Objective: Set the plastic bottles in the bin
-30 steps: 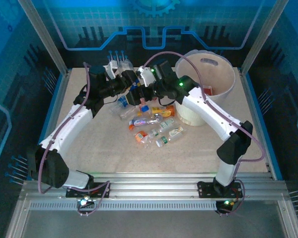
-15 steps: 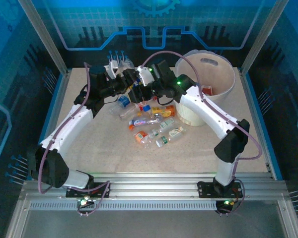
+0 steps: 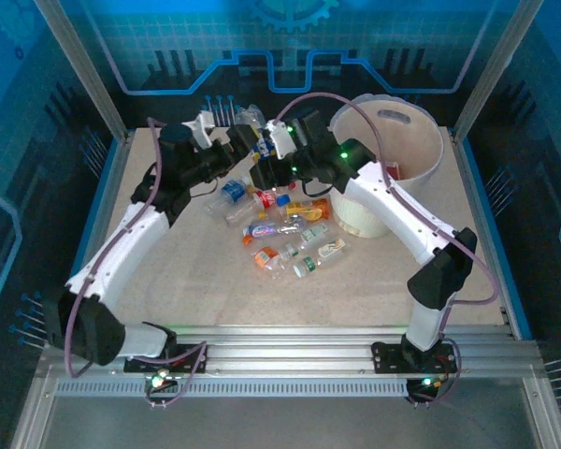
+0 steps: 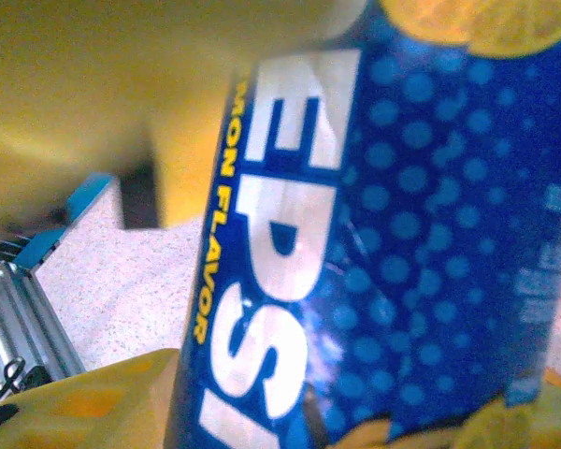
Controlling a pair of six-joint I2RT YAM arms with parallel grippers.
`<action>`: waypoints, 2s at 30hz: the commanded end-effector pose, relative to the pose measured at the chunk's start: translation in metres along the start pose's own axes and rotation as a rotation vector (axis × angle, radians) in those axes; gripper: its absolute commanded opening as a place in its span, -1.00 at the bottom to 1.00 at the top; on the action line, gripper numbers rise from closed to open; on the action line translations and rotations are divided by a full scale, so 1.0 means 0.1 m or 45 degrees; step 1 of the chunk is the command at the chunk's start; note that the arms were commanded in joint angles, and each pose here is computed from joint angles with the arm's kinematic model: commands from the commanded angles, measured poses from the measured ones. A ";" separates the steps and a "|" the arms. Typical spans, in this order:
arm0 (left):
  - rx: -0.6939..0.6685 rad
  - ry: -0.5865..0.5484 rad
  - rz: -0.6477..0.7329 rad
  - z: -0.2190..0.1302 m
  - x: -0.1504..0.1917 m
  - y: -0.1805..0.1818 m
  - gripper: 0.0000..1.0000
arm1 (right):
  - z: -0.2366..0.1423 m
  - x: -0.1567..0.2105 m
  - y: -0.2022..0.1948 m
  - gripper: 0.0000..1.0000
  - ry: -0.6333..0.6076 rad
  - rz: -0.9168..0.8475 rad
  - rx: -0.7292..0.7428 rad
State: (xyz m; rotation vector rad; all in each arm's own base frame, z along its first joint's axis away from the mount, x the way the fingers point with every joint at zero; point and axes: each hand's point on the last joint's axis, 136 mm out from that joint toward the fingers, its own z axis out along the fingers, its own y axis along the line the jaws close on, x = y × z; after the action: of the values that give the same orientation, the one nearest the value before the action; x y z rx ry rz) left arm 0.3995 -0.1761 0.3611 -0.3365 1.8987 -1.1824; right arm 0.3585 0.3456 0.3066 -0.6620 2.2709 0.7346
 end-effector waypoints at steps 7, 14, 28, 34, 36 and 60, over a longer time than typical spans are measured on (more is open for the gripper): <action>-0.149 -0.415 0.231 -0.77 -0.39 -0.06 0.98 | -0.71 -0.10 -0.39 -0.06 -0.106 0.044 0.216; -0.313 -0.506 0.281 -1.01 -0.42 0.16 0.98 | -1.40 -0.24 -0.80 -0.06 -0.223 0.073 0.428; -0.407 -0.460 0.254 -0.89 -0.38 0.42 0.98 | -2.08 -0.11 -1.93 -0.06 -0.282 0.316 0.718; -0.430 -0.452 0.251 -0.87 -0.37 0.49 0.98 | -1.97 0.03 -2.21 -0.06 -0.204 0.362 0.780; -0.438 -0.450 0.249 -0.87 -0.37 0.51 0.98 | -1.92 0.07 -2.29 -0.06 -0.174 0.372 0.794; -0.473 -0.426 0.221 -0.80 -0.36 0.66 0.98 | -1.41 0.53 -2.61 -0.04 0.147 0.383 0.807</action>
State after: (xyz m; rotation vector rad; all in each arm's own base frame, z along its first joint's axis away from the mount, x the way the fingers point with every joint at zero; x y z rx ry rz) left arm 0.3694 -0.0766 0.3487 -0.5086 1.7830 -0.6357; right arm 0.4307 0.0594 0.2879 -0.0436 2.4871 0.1030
